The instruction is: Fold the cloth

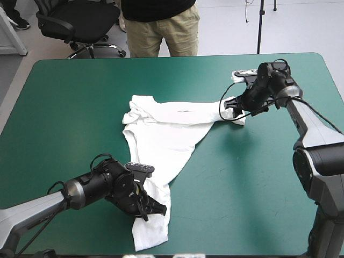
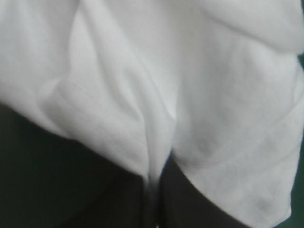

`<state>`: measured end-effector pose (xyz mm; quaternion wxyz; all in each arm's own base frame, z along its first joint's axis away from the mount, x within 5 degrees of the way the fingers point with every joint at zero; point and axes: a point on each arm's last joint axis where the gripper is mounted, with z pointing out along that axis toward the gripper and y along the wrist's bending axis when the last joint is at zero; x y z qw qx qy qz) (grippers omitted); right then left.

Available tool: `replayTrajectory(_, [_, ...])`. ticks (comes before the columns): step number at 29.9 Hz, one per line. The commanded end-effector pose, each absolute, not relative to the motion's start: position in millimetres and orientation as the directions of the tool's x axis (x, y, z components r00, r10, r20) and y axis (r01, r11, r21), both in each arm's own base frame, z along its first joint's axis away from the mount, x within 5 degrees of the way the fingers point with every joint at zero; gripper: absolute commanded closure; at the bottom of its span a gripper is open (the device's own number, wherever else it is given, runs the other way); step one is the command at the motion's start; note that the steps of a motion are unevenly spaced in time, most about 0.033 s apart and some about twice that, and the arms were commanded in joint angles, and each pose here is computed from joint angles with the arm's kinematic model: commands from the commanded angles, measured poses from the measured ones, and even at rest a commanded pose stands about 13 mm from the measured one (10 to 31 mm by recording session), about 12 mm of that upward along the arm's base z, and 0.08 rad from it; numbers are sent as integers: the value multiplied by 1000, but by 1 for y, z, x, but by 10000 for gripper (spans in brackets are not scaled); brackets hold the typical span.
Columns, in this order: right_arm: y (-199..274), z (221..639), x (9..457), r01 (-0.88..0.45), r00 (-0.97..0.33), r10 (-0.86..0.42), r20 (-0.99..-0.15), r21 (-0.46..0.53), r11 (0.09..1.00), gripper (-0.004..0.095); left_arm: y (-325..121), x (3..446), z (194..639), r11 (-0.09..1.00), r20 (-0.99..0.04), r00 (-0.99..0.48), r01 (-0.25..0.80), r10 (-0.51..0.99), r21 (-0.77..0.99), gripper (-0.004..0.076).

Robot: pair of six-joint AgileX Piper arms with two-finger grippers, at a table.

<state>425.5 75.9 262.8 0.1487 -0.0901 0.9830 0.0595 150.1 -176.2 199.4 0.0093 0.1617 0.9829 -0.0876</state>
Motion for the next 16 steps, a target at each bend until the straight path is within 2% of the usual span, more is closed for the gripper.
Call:
replayTrajectory(1, [76,289,433,-196,-902,-142,-408,94,976,341,-177,153,194,928,-72,-939,344,337,-147,741])
replayTrajectory(4, [77,279,440,-195,-908,-143,-393,95,976,367,-177,153,194,928,-72,-939,344,337,-147,741])
replayTrajectory(16, [78,233,452,-182,-947,-149,-284,94,979,368,-178,151,194,931,-55,-945,328,324,-161,741])
